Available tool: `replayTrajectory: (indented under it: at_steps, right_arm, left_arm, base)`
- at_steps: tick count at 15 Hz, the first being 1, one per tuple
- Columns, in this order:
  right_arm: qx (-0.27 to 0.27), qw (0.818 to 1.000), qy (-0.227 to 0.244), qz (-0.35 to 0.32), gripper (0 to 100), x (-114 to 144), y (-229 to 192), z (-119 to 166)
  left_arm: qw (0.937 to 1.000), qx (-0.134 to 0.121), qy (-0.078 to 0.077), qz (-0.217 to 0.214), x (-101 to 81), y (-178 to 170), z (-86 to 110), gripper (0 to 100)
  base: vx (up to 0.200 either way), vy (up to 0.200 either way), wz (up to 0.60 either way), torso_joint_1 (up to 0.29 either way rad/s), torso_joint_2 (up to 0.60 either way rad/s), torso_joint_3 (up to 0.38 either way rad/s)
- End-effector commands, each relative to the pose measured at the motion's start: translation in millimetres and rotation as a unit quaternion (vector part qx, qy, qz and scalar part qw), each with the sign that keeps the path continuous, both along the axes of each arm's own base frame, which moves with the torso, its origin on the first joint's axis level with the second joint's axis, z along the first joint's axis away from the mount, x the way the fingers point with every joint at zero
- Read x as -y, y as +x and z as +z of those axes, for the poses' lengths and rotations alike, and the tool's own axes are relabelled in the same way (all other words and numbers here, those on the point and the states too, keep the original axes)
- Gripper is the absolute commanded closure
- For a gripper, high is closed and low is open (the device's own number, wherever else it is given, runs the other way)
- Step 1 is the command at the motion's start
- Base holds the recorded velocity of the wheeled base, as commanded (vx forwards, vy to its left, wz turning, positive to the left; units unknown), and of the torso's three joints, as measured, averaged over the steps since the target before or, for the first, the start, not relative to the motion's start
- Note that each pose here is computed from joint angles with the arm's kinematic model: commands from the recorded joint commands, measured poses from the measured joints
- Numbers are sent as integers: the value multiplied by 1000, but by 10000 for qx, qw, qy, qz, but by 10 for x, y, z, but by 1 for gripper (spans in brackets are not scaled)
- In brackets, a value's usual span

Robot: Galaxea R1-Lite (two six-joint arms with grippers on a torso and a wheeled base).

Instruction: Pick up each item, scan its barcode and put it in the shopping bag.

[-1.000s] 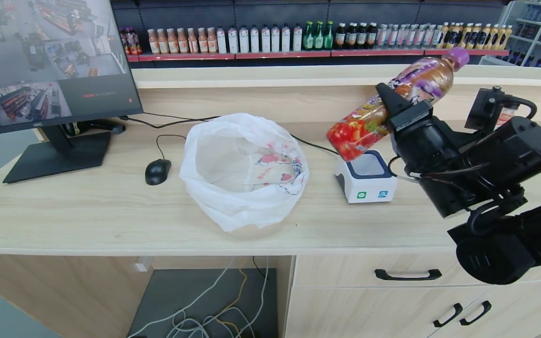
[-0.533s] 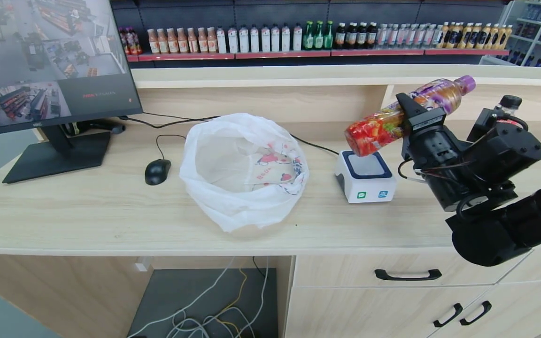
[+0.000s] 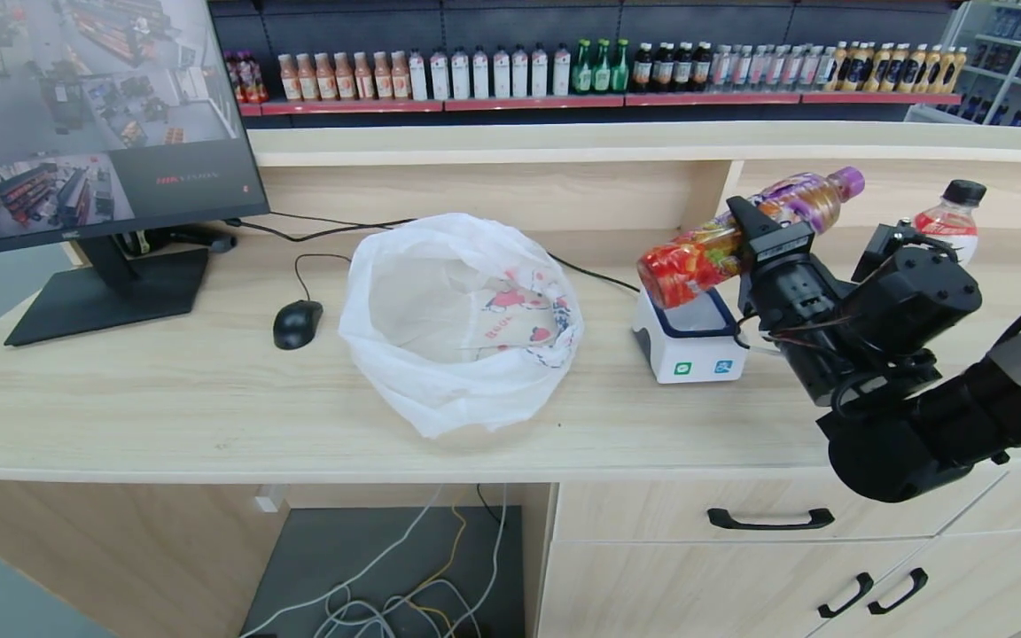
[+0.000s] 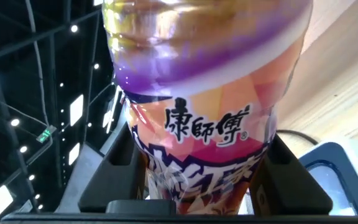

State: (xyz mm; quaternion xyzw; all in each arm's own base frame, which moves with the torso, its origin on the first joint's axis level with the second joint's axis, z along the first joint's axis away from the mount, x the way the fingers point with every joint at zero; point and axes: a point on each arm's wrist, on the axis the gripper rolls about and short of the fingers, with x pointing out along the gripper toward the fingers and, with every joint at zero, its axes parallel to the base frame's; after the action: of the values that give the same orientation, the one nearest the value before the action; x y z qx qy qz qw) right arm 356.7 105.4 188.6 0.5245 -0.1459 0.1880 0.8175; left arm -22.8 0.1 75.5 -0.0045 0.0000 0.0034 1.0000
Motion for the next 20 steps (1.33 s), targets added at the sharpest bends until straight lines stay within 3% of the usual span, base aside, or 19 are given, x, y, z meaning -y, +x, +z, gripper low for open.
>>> replayTrajectory:
  at_steps: [1, 20]
  right_arm:
    - [-124, 9999, -37, -33, 100, 13, 27, -83]
    - [-249, 9997, 74, -19, 100, 73, 45, -144]
  left_arm:
    - [10000, 0, -1, 4, 0, 0, 0, 0]
    - [10000, 0, -1, 4, 0, 0, 0, 0]
  base:
    - [0, 0, 0, 0, 0, 0]
    - [0, 0, 0, 0, 0, 0]
